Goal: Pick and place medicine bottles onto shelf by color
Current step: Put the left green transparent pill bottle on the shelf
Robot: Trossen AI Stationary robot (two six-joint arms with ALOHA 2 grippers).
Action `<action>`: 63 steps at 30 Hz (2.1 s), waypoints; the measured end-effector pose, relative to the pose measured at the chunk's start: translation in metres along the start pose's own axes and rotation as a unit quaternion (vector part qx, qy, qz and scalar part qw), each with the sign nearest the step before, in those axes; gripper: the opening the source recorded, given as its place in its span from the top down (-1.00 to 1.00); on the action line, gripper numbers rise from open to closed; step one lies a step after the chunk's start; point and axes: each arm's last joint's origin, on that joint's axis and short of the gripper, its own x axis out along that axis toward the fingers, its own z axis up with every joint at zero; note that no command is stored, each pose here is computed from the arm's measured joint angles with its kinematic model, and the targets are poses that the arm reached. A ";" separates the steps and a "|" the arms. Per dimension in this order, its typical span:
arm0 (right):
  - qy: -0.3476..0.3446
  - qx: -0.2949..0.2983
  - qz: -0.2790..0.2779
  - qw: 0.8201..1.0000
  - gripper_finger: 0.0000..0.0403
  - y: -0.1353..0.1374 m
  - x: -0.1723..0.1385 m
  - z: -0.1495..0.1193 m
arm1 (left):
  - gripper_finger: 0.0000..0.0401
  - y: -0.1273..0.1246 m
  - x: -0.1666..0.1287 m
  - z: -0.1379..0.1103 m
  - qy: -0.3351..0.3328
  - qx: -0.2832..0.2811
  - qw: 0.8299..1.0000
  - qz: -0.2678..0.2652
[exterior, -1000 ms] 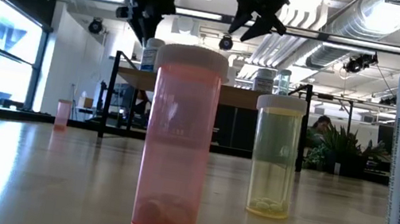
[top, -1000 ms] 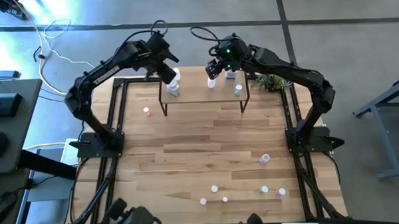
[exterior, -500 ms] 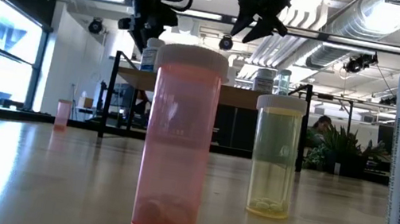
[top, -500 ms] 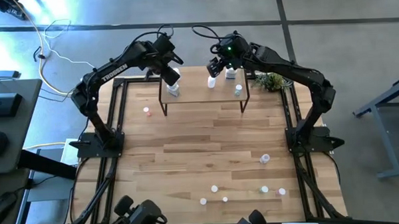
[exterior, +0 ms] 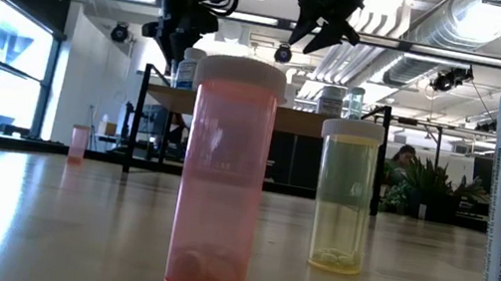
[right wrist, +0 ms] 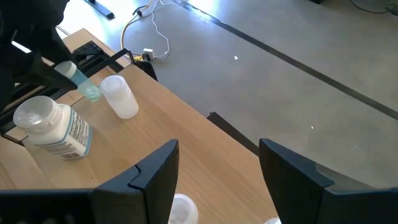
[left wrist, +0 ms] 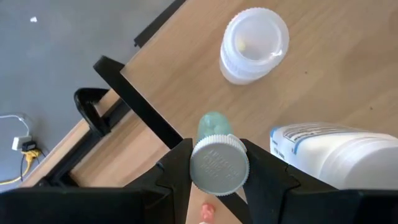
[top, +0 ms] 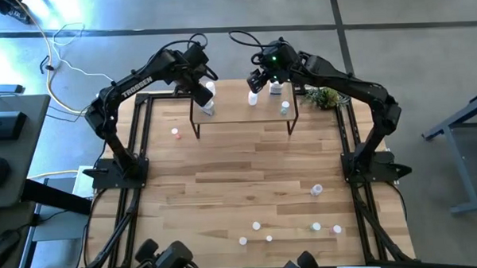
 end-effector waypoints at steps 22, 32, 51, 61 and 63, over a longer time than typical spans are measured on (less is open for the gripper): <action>0.000 0.005 0.000 1.000 -0.06 0.000 0.000 0.000 | 0.45 0.000 0.013 0.004 0.018 0.011 1.000 -0.002; 0.000 0.005 0.000 1.000 -0.06 0.000 0.000 0.000 | 0.45 0.000 0.013 0.005 0.014 0.016 1.000 -0.002; 0.000 0.014 0.000 1.000 -0.06 0.000 0.000 0.000 | 0.45 0.000 0.013 0.005 0.014 0.026 1.000 -0.001; 0.000 0.013 0.000 1.000 -0.06 0.000 0.000 0.000 | 0.45 0.000 0.013 0.005 0.015 0.029 0.999 -0.002; 0.000 0.013 0.000 1.000 -0.06 0.000 0.000 0.000 | 0.44 0.000 0.013 0.005 0.015 0.029 0.999 -0.002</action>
